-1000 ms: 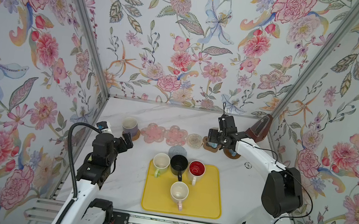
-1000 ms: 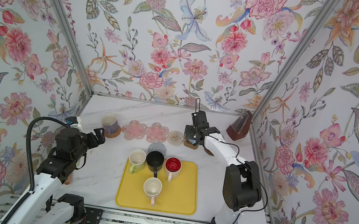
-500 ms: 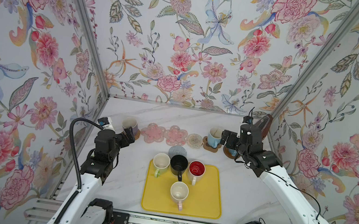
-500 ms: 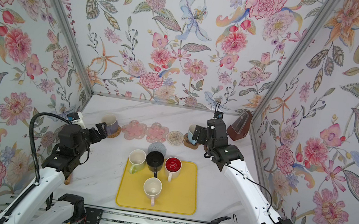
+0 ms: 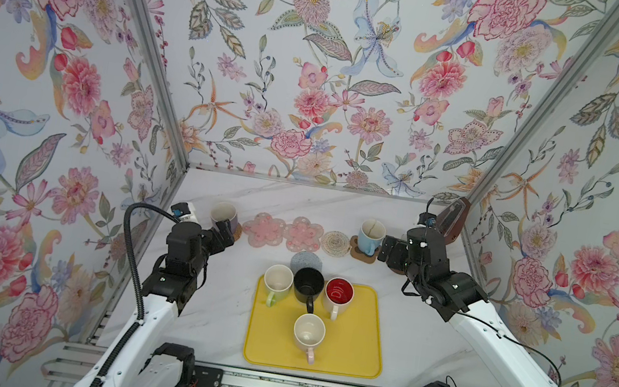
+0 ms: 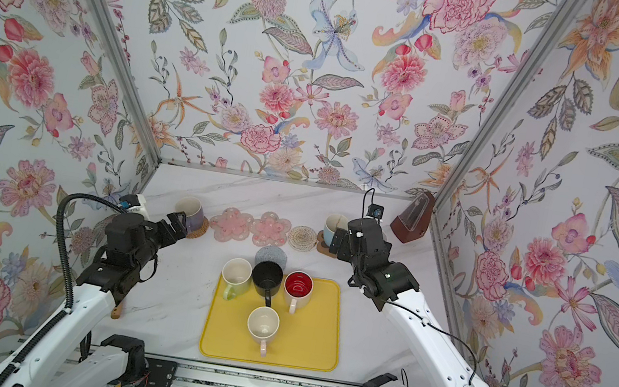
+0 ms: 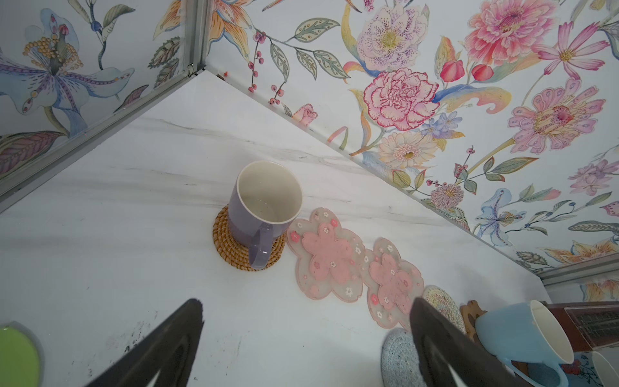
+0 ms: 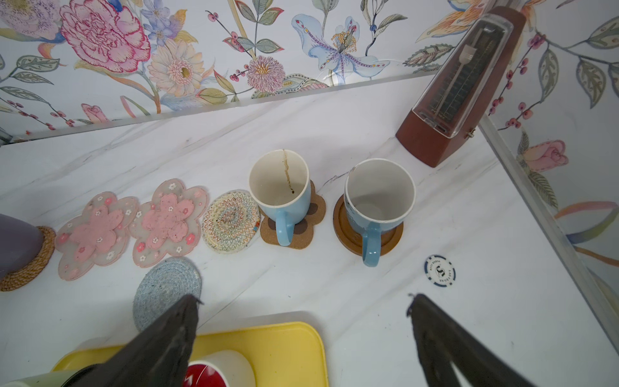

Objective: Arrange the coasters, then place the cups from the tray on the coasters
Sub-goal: 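Move the left gripper toward the white green-handled mug on the tray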

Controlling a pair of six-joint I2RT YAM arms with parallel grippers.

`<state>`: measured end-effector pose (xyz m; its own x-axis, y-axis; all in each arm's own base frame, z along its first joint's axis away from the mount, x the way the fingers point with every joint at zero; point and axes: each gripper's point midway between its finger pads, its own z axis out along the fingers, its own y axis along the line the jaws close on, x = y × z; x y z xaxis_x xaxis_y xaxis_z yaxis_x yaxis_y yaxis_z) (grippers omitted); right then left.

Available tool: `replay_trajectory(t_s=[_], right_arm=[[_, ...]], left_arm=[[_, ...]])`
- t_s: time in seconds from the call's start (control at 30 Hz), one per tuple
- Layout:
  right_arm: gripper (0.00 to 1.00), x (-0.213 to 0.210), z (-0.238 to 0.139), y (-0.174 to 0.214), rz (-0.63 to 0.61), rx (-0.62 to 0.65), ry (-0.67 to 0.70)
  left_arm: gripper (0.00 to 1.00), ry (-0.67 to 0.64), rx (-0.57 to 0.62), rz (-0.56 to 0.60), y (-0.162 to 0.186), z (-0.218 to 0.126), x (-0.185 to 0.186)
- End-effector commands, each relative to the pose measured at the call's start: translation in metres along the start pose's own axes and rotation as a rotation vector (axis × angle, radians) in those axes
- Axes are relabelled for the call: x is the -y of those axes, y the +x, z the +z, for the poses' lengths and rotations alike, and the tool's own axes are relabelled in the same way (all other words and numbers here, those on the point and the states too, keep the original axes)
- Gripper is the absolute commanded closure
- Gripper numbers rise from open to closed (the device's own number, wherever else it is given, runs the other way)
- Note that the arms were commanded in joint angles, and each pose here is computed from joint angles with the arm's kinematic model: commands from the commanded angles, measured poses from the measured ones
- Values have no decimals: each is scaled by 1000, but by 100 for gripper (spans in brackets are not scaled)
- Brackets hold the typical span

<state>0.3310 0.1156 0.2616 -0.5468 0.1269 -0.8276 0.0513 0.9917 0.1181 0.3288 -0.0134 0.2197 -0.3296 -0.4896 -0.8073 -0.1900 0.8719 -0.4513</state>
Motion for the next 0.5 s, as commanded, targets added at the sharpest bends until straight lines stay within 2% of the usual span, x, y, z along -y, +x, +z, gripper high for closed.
replay_trajectory(t_s=[0.0,0.13,0.23,0.33,0.47], right_arm=[[1,8,-1,5,20,-2,40],[1,-3,-2,16,-2,-23,16],[1,2,1,24,-12,-26,33],[1,2,2,25,-12,-34,23],[1,0,-1,26,-11,-44,4]], left_arm=[[3,69,-6,-11,-9,-2,17],[4,115,-60,25,-5,-7,34],[6,155,-111,123,11,-16,55],[6,112,-134,241,20,-31,61],[7,184,-211,247,40,-53,72]])
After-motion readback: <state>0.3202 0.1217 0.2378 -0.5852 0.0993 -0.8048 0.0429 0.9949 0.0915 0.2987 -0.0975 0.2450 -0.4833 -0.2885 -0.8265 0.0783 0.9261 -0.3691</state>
